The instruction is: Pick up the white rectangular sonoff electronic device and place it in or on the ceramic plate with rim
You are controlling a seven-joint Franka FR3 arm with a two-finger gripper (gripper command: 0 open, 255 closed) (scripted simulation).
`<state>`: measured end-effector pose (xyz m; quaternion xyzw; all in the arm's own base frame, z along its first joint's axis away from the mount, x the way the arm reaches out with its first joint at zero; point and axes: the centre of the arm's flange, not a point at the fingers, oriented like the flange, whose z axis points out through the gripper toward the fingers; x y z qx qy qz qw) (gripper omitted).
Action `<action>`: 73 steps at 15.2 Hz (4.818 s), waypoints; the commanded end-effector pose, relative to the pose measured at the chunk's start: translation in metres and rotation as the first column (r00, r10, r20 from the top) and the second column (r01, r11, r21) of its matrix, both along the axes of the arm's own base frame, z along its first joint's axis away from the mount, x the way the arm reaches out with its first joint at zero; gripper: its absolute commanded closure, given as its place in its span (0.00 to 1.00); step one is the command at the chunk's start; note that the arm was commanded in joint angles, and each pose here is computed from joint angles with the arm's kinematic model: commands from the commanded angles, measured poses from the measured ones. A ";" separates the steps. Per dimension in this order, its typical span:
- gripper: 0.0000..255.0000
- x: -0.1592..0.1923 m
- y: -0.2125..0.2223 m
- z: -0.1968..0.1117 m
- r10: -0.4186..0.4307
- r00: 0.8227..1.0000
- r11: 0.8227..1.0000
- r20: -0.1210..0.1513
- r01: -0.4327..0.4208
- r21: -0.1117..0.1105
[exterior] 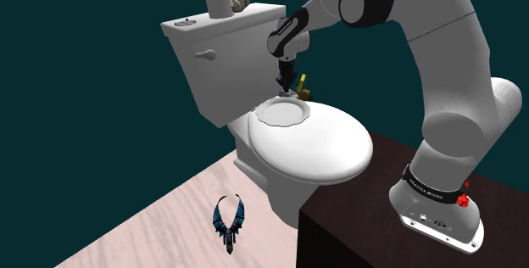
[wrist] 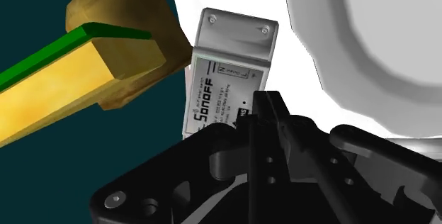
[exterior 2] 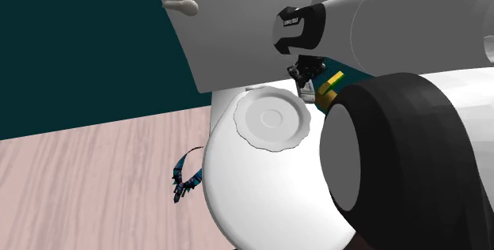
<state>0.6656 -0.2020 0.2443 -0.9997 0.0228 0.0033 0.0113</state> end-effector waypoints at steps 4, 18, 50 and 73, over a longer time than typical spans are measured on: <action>0.00 0.015 -0.043 -0.012 -0.084 0.996 0.993 -0.014 0.085 0.080; 0.00 0.015 -0.039 -0.052 -0.084 0.996 0.993 -0.014 0.085 0.080; 1.00 0.015 -0.039 0.059 -0.084 0.996 0.993 -0.014 0.085 0.080; 1.00 -0.080 0.124 0.021 -0.084 0.996 0.993 -0.014 0.085 0.080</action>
